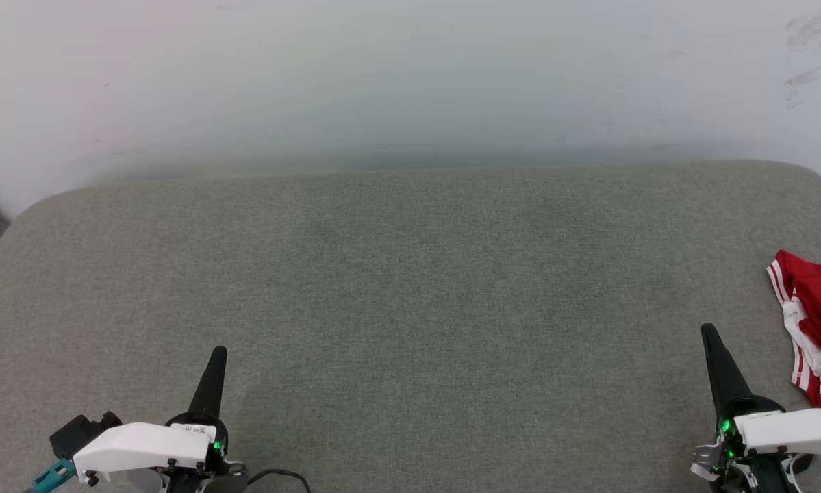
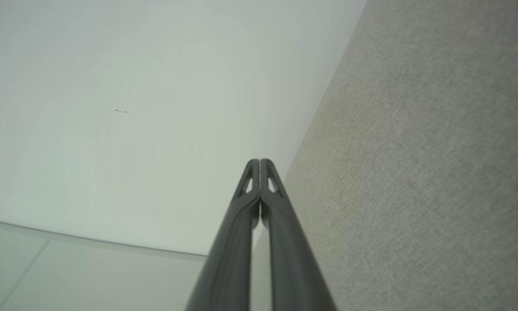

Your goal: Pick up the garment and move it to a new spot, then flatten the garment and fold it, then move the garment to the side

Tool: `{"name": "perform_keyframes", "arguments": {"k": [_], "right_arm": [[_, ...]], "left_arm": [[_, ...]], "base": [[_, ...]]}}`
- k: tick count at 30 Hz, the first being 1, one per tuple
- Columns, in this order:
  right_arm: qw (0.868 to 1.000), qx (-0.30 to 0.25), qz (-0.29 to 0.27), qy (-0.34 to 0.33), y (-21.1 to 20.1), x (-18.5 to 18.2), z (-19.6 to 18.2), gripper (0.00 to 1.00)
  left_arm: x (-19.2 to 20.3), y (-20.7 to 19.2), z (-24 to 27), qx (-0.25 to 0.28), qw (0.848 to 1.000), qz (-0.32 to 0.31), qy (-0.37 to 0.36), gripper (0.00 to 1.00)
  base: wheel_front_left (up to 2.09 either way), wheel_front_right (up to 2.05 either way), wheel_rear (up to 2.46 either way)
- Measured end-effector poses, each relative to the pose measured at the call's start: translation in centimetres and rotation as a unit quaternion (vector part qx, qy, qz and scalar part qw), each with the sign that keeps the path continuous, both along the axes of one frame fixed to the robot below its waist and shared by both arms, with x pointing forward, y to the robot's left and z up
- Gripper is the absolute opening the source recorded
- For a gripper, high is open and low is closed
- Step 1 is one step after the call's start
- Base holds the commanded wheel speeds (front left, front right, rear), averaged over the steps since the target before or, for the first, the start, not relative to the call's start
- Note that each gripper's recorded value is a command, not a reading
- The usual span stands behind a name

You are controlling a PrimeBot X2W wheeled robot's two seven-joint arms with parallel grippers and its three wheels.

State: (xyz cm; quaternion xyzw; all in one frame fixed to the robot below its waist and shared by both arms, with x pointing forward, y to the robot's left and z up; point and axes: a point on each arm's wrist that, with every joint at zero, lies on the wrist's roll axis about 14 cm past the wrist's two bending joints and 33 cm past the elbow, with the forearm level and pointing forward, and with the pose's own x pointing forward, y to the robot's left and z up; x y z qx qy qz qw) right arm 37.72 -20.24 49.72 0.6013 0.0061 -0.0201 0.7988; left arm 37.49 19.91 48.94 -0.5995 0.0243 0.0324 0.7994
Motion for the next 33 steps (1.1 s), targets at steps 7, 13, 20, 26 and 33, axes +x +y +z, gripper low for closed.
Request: {"name": "perform_keyframes", "arguments": {"k": [7,13,20,26,33], "right_arm": [[1.0,0.03,0.002,-0.002,0.1,0.2,0.1,0.0],[0.999,0.054,0.003,-0.006,0.1,0.5,0.3,0.0],[0.997,0.081,0.006,-0.008,0.1,0.6,0.4,0.0],[0.995,0.102,0.007,-0.009,0.1,0.8,0.5,0.0],[0.992,0.127,0.009,-0.012,0.2,0.9,0.6,0.0]], "left_arm": [[0.3,0.0,0.3,-0.031,1.0,-0.001,-0.006,0.0],[0.5,0.0,0.5,-0.055,0.998,-0.001,-0.011,0.0],[0.8,0.0,0.8,-0.083,0.996,-0.003,-0.019,0.0],[0.9,0.1,1.0,-0.105,0.994,-0.004,-0.024,0.0],[1.2,0.0,1.3,-0.13,0.991,-0.005,-0.031,0.0]], "base": [[0.0,0.0,0.0],[0.0,0.0,0.0],[0.0,0.0,0.0],[0.0,0.0,0.0],[0.0,0.0,0.0]]}}
